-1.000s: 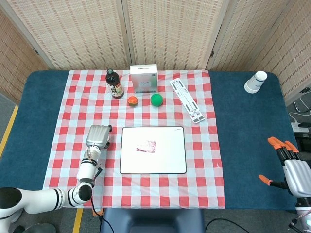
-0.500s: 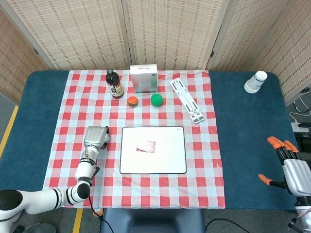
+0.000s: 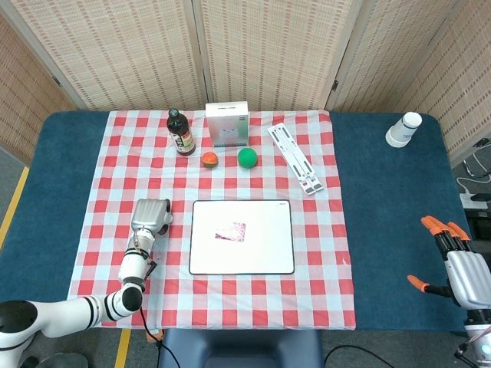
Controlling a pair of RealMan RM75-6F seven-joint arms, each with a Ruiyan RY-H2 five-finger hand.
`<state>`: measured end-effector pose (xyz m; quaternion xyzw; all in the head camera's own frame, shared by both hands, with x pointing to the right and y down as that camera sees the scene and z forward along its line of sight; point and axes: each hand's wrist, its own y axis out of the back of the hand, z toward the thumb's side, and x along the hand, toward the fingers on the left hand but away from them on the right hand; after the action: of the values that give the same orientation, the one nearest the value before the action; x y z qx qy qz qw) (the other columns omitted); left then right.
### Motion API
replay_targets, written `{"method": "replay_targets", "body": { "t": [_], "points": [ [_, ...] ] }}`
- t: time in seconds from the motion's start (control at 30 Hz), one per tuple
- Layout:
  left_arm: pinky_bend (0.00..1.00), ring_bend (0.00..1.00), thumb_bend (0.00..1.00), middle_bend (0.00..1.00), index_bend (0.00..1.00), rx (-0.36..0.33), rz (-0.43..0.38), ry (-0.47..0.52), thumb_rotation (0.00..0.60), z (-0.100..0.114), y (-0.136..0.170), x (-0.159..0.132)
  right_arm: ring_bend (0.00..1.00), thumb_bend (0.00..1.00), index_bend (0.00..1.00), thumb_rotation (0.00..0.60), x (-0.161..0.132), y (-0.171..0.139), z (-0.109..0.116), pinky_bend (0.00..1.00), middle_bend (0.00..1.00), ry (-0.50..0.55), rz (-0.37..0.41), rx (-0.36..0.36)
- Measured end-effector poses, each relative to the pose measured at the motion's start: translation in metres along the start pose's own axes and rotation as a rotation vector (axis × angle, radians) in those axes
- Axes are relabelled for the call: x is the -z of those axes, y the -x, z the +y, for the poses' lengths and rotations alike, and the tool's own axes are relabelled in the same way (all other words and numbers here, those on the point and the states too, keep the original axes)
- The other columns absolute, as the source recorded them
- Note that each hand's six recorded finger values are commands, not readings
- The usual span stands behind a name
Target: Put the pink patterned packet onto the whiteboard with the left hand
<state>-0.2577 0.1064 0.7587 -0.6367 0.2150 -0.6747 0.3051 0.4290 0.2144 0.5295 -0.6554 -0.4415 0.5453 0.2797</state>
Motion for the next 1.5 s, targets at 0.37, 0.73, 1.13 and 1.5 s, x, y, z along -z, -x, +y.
{"method": "replay_targets", "body": {
  "t": [0.37,0.73,1.13,1.5],
  "points": [
    [0.87,0.94,0.33,0.94,0.45,0.001,0.0,0.002,0.6,-0.002,-0.002,0.0,0.0,0.0,0.09,0.6,0.001,0.001,-0.001,0.07,0.08,-0.002,-0.005,-0.004],
    [0.88,0.95,0.34,0.95,0.47,-0.007,0.002,0.001,0.6,-0.001,-0.003,-0.001,0.0,0.0,0.09,0.6,0.002,0.002,-0.001,0.07,0.08,-0.002,-0.006,-0.005],
    [0.89,0.95,0.35,0.96,0.49,-0.025,-0.001,0.012,0.6,0.009,-0.002,-0.002,0.0,0.0,0.09,0.6,0.002,0.002,0.0,0.07,0.08,0.002,-0.007,-0.007],
    [0.89,0.95,0.35,0.96,0.49,-0.055,-0.106,0.026,0.6,0.039,0.015,-0.056,0.0,0.0,0.08,0.6,0.001,-0.002,0.002,0.07,0.08,0.013,0.0,-0.002]
  ]
}}
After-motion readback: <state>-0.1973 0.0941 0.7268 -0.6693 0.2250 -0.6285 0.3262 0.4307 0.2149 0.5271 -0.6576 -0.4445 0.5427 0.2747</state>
